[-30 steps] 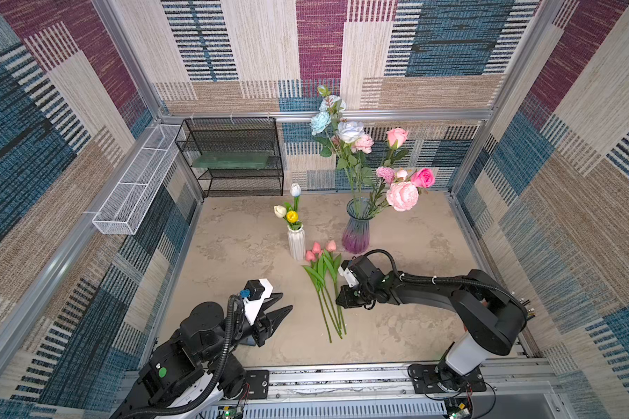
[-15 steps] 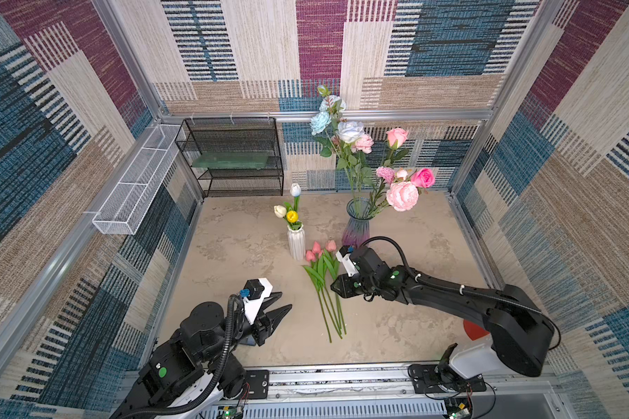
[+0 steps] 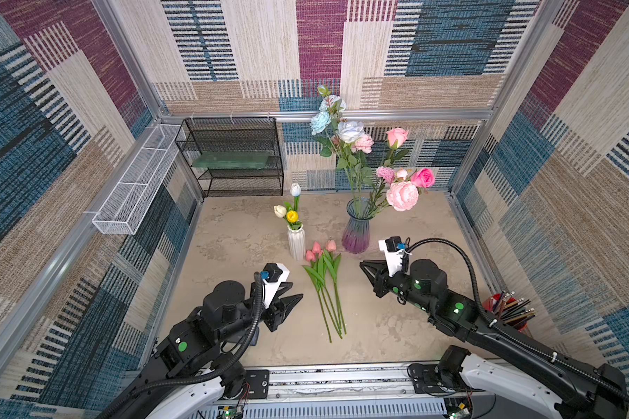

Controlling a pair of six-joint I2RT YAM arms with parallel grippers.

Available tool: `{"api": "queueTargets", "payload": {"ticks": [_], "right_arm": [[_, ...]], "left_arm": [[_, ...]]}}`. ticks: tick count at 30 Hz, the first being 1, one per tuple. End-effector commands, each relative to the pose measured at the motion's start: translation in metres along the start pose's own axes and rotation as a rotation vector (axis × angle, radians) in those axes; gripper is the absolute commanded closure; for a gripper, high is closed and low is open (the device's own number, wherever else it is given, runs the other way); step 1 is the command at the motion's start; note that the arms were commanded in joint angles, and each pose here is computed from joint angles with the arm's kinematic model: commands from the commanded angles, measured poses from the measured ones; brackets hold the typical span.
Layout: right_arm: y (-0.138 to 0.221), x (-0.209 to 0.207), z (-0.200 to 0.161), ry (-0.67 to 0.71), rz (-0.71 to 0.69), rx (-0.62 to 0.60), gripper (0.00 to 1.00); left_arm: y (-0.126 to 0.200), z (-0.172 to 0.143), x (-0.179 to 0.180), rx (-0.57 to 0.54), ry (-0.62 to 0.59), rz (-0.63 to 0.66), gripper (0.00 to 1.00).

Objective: Pick out pink flowers from the vase
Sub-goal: Pick up the flower from the vase.

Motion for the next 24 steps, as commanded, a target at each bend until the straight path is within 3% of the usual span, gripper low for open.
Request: {"api": "queueTargets", "payload": {"ticks": [1,5,14,20,24], "right_arm": [[0.006,-0.009,0.017,0.079,-0.058,-0.116,0.84],[0.011,-0.03,0.022,0.064,-0.164,-0.141,0.85],[0.031,-0.04,0.025,0.119,-0.153,-0.258,0.85],[0.045,-0.039,0.031,0.151,-0.104,-0.287,0.84],[0.055,-0.037,0.036,0.161,-0.083,-0.309,0.84]], "left_arm": [[-0.018,0.029,-0.001,-0.066,-0.08,-0.032,0.55],[-0.052,0.068,-0.002,-0.082,-0.111,-0.08,0.53],[-0.148,0.133,0.005,-0.273,-0.3,-0.103,0.52],[-0.205,0.151,0.002,-0.398,-0.529,-0.227,0.51],[-0.236,0.151,0.011,-0.432,-0.548,-0.252,0.5]]}}
Point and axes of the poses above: each gripper's point midway between its finger pads, its own y axis back along the fingers, its own x axis along the line the jaws close on, z = x × y, the point moved 10 cm from there along y, back along the fingers
